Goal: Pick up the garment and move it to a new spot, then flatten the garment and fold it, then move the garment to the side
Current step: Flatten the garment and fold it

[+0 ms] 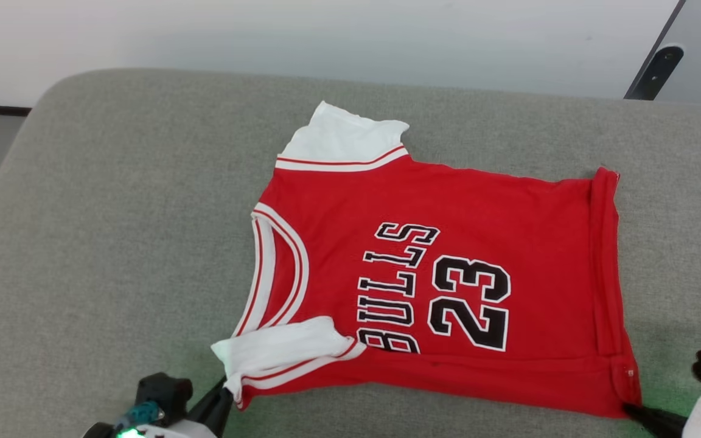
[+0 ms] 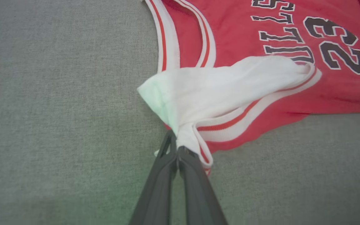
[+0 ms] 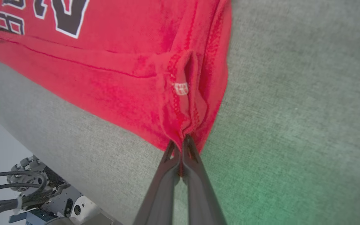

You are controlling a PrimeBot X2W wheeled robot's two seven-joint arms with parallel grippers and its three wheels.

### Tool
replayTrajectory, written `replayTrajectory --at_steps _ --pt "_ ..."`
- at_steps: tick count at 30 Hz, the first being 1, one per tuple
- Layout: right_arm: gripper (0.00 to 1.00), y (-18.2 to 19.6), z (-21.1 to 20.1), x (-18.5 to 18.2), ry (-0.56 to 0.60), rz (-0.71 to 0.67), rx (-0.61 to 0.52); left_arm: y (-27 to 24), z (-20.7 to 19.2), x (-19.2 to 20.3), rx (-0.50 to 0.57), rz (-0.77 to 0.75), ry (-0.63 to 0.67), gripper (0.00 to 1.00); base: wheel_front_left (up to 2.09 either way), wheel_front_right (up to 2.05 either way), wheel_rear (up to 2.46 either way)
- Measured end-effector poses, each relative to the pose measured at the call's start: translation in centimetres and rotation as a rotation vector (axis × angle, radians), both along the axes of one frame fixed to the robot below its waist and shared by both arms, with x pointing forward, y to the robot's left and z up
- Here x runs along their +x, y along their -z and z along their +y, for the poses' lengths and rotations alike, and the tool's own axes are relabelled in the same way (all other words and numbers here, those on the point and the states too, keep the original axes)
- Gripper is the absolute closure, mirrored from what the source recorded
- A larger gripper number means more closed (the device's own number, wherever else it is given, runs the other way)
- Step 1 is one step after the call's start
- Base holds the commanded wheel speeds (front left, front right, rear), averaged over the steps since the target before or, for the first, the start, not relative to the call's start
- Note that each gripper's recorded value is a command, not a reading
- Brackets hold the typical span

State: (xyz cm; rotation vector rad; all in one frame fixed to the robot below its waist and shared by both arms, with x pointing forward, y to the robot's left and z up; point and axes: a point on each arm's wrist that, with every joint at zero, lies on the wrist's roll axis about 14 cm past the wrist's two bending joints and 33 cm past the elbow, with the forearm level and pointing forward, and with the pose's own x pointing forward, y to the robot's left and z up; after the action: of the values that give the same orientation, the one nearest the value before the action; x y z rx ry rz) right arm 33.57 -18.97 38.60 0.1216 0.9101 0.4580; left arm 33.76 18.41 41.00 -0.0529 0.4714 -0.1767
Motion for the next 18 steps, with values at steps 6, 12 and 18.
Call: replayTrajectory --at_steps 6,12,18 --pt "1.00 -1.1 -1.3 1.6 0.024 -0.043 -0.035 -1.3 0.7 0.7 0.048 -0.009 0.025 1.00 0.00 0.00 0.00" --pt "1.00 -2.9 -1.8 4.2 0.032 -0.089 -0.079 -4.2 0.9 3.9 0.110 -0.078 0.078 1.00 0.00 0.00 0.00" --pt "1.00 -3.2 -1.8 6.1 0.037 -0.087 -0.129 -4.4 0.9 6.5 0.139 -0.071 0.108 1.00 0.00 0.00 0.00"
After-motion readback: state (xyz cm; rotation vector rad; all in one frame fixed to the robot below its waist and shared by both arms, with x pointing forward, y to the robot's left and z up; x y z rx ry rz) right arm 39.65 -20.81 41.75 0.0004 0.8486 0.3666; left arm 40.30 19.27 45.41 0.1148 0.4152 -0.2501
